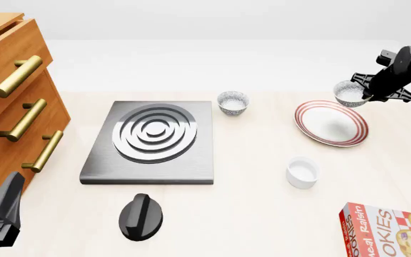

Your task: Pick the akita bowl next to the cookies box and place it on the plate.

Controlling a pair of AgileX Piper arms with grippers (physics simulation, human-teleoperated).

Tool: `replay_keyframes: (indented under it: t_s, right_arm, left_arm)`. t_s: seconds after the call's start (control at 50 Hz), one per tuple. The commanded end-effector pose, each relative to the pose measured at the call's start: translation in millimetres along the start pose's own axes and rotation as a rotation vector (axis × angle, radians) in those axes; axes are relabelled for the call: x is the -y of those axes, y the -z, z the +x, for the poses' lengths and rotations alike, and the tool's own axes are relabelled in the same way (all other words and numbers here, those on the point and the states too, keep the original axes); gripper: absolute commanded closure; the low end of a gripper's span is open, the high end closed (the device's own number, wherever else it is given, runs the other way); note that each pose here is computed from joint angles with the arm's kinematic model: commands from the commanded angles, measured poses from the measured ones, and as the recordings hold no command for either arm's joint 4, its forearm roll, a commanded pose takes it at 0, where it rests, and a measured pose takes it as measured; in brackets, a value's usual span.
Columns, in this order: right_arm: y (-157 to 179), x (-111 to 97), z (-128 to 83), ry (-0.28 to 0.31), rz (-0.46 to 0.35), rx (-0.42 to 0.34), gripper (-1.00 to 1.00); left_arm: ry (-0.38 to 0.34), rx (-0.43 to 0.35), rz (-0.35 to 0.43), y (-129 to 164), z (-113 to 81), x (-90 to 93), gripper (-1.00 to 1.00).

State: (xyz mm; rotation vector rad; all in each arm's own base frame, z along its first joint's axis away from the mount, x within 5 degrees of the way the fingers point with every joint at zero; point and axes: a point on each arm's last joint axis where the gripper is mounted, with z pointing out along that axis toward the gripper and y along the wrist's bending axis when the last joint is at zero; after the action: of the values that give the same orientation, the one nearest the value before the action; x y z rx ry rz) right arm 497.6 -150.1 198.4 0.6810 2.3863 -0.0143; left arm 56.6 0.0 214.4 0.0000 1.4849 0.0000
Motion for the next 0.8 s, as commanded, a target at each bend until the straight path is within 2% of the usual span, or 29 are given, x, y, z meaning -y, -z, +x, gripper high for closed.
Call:
replay_keyframes:
  t_s: [0.02,0.26,0.5,0.8]
  right_arm:
    - [6,-14,6,0.000,-0.022,0.008,1.00]
    - [10,-25,22,0.000,-0.040,0.003,1.00]
    - [0,-26,35,0.005,-0.038,-0.024,1.00]
    - [-5,-27,41,0.007,-0.038,-0.035,1.00]
  left_arm:
    - [0.000,0.000,0.000,0,0.0,0.0,-1.00]
    - [0.000,0.000,0.000,0,0.0,0.0,-1.00]
    - [0.000,0.000,0.000,0,0.0,0.0,-1.00]
    - [0.000,0.000,0.000,0,0.0,0.0,-1.00]
